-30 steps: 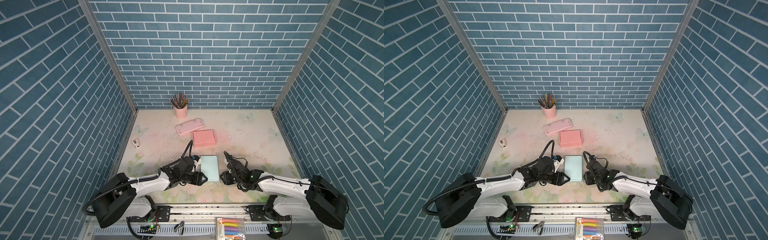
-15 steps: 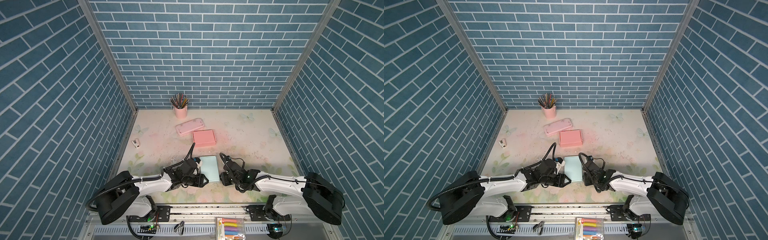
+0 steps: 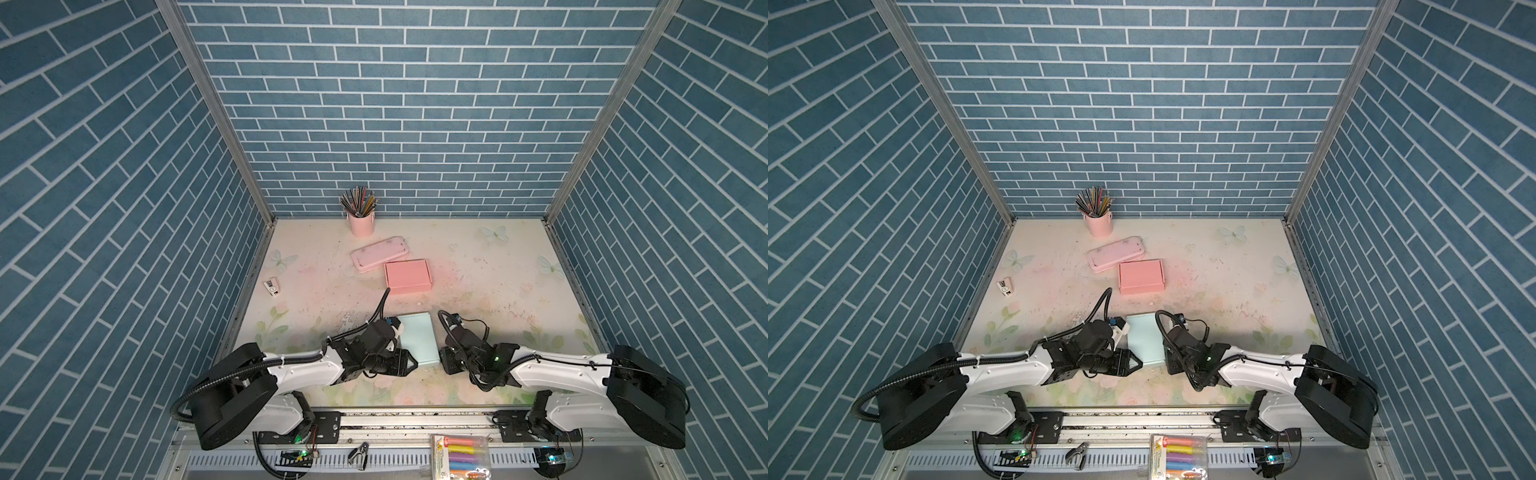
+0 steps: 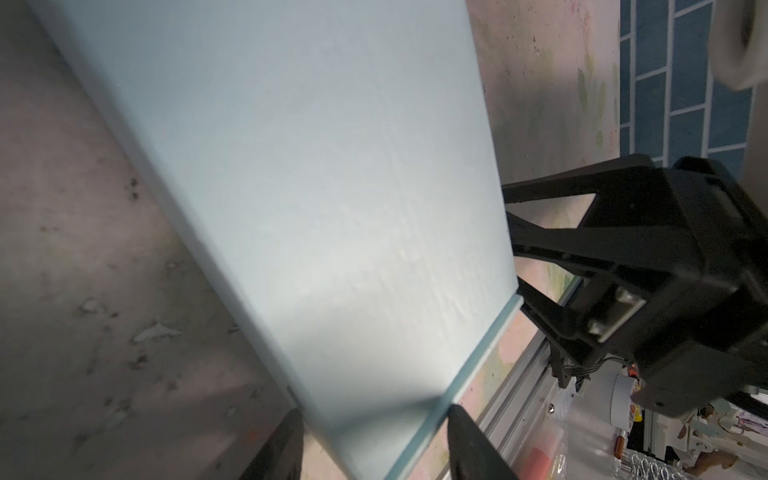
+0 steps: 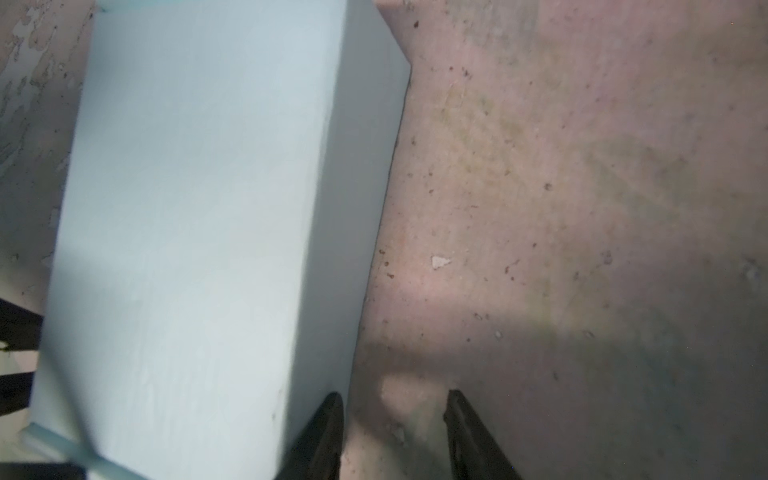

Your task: Fold the paper box

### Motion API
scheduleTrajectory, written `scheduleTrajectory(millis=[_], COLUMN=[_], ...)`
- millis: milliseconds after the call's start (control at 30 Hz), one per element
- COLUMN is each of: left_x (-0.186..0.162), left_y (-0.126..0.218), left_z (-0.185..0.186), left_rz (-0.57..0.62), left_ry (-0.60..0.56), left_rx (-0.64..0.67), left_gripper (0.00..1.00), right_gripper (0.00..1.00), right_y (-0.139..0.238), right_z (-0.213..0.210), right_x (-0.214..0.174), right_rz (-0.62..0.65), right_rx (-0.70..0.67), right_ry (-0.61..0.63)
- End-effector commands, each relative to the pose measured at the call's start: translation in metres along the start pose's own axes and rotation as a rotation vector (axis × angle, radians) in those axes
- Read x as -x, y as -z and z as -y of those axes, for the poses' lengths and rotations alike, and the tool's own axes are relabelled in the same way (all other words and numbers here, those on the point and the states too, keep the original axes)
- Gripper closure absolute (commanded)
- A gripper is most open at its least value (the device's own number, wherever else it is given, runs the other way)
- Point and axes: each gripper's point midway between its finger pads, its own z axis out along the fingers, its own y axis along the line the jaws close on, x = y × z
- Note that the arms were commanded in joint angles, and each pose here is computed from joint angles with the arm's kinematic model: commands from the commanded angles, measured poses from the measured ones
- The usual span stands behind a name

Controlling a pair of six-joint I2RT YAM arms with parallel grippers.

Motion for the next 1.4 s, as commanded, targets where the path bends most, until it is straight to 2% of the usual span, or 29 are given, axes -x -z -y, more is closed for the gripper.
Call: scheduleTrajectory(millis=[0,133,267,433,500,567,800,1067,1367], left_x=[0.021,0.019,0.015,0.02,0.025,0.032,0.06,0.09,0.1], left_y=[0.007,0.005,0.004,0.019,0.026,0.034,0.039,0.025,0.01], left_z=[0.055,0.046,0.018,-0.004,-0.011,-0.014,-0.021,-0.006,-0.005], left_rz=[0.085,0.087,0.077,0.1,0.119,0.134,0.157,0.164,0.156], left_ry=[-0.096,-0.093,-0.117,-0.086,-0.076,-0.079,-0.089,-0.101,-0.073], left_rx=[-0.201,-0.172,-0.042,-0.009,0.0,0.008,0.029,-0.02,-0.073], left_gripper=[0.45,0.46,0.44,0.36,0.27,0.23,0.22,0.27,0.28], right_gripper=[0.57,0.57,0.57,0.56,0.56,0.56,0.57,0.6,0.64], right_y=[0.023,0.016,0.008,0.011,0.015,0.019,0.016,-0.001,-0.026], right_z=[-0.088,-0.076,-0.043,-0.003,0.008,0.018,0.044,0.04,0.03], right_x=[0.017,0.004,-0.013,-0.014,-0.006,0.003,0.031,0.083,0.093], right_rz=[0.042,-0.008,-0.052,-0.05,-0.019,0.015,0.058,0.076,0.034], right_rx=[0.381,0.333,0.243,0.158,0.131,0.105,0.037,0.01,0.047], right_ry=[0.06,0.042,-0.044,-0.148,-0.164,-0.171,-0.159,-0.1,-0.078])
